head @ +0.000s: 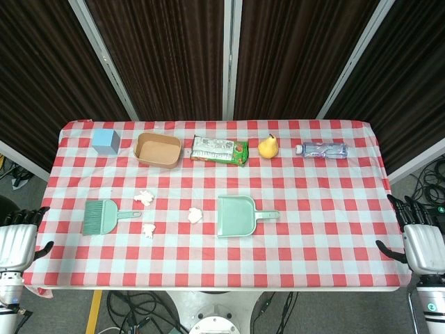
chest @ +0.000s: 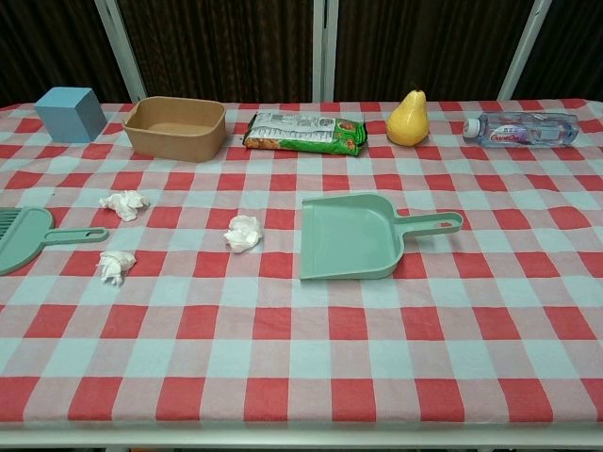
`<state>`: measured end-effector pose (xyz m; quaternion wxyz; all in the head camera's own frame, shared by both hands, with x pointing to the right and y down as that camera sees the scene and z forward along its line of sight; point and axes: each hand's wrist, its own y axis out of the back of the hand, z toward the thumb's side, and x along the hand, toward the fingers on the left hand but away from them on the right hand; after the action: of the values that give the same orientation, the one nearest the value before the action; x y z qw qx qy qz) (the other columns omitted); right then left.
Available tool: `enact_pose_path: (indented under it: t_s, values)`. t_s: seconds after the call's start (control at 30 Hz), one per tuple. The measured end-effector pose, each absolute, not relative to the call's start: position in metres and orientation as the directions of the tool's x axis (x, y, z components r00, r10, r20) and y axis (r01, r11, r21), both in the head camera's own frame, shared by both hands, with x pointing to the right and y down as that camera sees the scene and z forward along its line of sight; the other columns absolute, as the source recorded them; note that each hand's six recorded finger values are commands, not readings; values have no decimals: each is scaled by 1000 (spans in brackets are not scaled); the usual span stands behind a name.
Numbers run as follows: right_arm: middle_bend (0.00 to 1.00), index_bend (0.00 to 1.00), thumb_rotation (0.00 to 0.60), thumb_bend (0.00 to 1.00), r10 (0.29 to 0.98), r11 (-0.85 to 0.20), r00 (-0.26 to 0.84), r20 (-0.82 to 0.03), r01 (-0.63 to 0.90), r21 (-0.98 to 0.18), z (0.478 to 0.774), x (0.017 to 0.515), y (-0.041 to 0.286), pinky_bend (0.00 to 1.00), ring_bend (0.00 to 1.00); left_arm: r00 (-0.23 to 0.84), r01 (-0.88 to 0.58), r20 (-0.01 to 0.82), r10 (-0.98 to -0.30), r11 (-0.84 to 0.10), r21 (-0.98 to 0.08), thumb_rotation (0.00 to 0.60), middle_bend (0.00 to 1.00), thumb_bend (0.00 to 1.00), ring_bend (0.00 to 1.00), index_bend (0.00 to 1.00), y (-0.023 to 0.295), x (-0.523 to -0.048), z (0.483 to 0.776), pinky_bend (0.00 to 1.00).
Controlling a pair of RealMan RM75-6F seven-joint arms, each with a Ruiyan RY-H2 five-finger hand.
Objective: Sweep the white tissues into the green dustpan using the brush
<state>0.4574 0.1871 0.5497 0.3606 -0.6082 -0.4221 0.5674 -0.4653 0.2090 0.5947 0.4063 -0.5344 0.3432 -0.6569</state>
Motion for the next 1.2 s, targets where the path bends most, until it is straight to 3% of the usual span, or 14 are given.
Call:
enact_pose_path:
  t_s: [0.37, 0.53, 0.63, 0.7, 0.8, 0.93, 1.2]
  values:
    - [139, 64, 600, 77, 926, -377, 2, -378, 103, -921, 546, 457, 187, 77, 2, -91, 146, 411, -907, -420, -895, 600, 293, 174, 230, 222, 204, -462, 595, 209]
    - [139, 64, 600, 77, 931, -364, 15, -364, 93, -927, 542, 455, 184, 77, 2, -30, 129, 398, -917, -398, -908, 600, 295, 173, 245, 251, 183, -447, 600, 212]
    - [139, 64, 600, 78, 933, -359, 15, -359, 87, -929, 541, 455, 181, 77, 2, 20, 123, 401, -916, -396, -910, 600, 305, 173, 316, 300, 165, -432, 607, 231]
    - [139, 64, 600, 78, 935, -354, 15, -354, 84, -932, 539, 455, 180, 77, 2, 50, 121, 412, -910, -404, -907, 600, 318, 174, 406, 336, 155, -421, 615, 314]
    - [139, 64, 600, 77, 939, -345, 12, -345, 78, -935, 535, 455, 179, 77, 2, 99, 137, 443, -891, -429, -893, 600, 348, 186, 545, 356, 138, -402, 632, 533]
    - [139, 64, 600, 77, 942, -335, 6, -335, 66, -940, 530, 457, 178, 77, 2, 126, 208, 494, -860, -464, -861, 600, 390, 195, 646, 390, 123, -378, 659, 726]
    - [139, 64, 600, 76, 939, -342, -12, -344, 70, -937, 529, 463, 182, 77, 1, 110, 291, 592, -799, -543, -788, 600, 438, 203, 732, 414, 118, -338, 712, 822]
